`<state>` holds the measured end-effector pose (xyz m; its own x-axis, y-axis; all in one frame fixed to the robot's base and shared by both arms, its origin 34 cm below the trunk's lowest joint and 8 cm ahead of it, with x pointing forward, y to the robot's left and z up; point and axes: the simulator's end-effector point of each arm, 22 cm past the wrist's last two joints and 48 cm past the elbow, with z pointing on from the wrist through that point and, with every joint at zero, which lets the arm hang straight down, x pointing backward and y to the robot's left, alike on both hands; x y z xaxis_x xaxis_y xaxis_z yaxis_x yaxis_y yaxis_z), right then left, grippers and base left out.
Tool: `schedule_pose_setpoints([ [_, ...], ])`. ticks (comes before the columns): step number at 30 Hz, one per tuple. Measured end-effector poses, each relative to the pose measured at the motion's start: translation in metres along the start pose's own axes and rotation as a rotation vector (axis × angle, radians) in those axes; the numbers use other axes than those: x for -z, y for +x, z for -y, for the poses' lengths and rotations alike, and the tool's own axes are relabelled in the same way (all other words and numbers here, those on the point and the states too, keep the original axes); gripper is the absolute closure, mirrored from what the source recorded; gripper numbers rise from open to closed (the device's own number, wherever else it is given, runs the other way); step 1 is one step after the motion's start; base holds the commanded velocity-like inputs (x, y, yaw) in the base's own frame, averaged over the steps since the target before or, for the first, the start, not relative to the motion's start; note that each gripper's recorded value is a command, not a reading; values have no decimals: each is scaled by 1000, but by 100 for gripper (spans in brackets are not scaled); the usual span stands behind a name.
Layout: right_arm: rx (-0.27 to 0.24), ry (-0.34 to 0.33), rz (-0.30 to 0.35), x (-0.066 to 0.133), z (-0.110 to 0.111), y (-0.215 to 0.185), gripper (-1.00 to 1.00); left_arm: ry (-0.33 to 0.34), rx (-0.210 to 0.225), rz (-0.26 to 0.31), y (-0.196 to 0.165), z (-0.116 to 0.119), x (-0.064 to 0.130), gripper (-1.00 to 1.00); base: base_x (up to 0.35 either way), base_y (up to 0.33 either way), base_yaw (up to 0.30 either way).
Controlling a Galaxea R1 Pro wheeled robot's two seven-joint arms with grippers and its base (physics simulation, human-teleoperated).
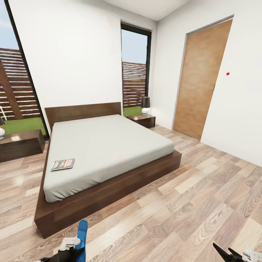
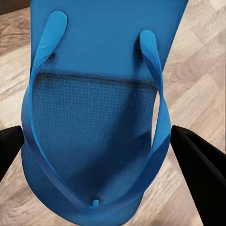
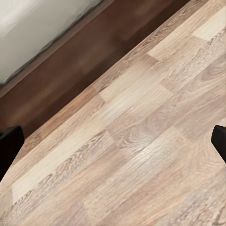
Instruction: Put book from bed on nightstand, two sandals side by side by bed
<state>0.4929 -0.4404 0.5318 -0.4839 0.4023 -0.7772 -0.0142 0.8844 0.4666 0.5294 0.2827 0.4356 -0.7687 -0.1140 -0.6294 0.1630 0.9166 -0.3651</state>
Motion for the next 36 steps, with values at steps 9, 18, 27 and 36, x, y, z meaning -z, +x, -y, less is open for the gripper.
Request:
schedule_pose_setpoints([
  [9,2,0,-1,5,-9,-16,-100,0,2,-2,-13,6,11,100,0,0,128],
  [18,2,0,-1,10,-17,-32,-100,-1,1,-3,-27,12,21,100,0,0,286],
  [27,0,5,-4,15,-24,-45,-100,-2,2,-5,-39,18,32,100,0,0,288],
  [36,34,321,-264,18,-4,67,-100,-3,5,-10,-49,23,42,100,0,0,193],
])
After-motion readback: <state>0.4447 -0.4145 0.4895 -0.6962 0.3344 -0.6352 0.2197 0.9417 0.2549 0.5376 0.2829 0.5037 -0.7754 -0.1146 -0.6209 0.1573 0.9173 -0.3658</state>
